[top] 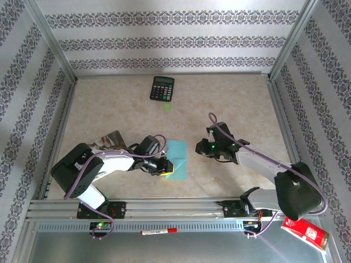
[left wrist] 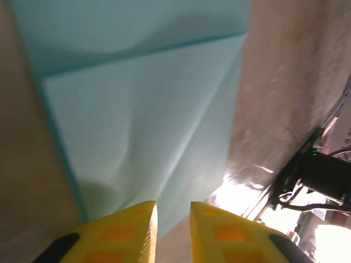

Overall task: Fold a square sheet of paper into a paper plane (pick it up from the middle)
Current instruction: Fold the triangle a second time at the center of the table.

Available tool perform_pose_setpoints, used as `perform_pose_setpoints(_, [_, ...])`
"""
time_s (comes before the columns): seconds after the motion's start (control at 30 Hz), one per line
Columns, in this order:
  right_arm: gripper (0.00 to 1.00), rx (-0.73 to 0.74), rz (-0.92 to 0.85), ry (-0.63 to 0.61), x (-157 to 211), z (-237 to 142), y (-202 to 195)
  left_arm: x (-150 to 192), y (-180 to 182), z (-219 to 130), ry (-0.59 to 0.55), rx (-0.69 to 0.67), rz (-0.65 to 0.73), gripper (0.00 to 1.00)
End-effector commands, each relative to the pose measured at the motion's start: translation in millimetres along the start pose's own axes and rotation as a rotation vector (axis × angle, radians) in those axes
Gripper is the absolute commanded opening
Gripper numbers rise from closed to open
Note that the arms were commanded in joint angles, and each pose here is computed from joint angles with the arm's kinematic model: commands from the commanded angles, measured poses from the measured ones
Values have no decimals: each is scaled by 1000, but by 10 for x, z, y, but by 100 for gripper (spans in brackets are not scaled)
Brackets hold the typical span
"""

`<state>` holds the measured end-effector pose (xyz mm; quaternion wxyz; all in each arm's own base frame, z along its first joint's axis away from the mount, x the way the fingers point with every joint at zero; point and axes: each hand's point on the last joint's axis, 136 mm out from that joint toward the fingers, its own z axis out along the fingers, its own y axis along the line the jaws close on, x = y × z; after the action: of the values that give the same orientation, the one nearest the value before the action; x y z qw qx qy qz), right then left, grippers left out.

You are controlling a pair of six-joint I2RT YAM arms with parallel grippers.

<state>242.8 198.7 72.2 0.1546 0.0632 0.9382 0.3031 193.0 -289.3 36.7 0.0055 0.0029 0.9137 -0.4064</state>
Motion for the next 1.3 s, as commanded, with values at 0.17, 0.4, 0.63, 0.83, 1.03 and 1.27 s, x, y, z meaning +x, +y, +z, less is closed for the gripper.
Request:
perform_pose_setpoints(0.17, [31, 51, -15, 111, 649, -38, 39, -359, -82, -246, -111, -39, -13, 14])
perform_pose_setpoints(0.4, [39, 91, 44, 120, 961, 93, 45, -462, 98, -51, -56, -97, -5, 1])
perform_pose_setpoints(0.63, [37, 91, 73, 125, 1154, 230, 84, -385, 352, 119, -25, -114, -40, 0])
perform_pose_setpoints(0.83, [35, 90, 69, 138, 1223, 367, 151, -319, 447, 145, -14, -122, -56, 0])
perform_pose_setpoints(1.03, [33, 67, 62, 141, 1216, 455, 226, -288, 461, 155, -1, -121, -54, 0])
perform_pose_setpoints(1.27, [28, 10, 77, 120, 1179, 486, 319, -277, 477, 160, 6, -127, -51, 0])
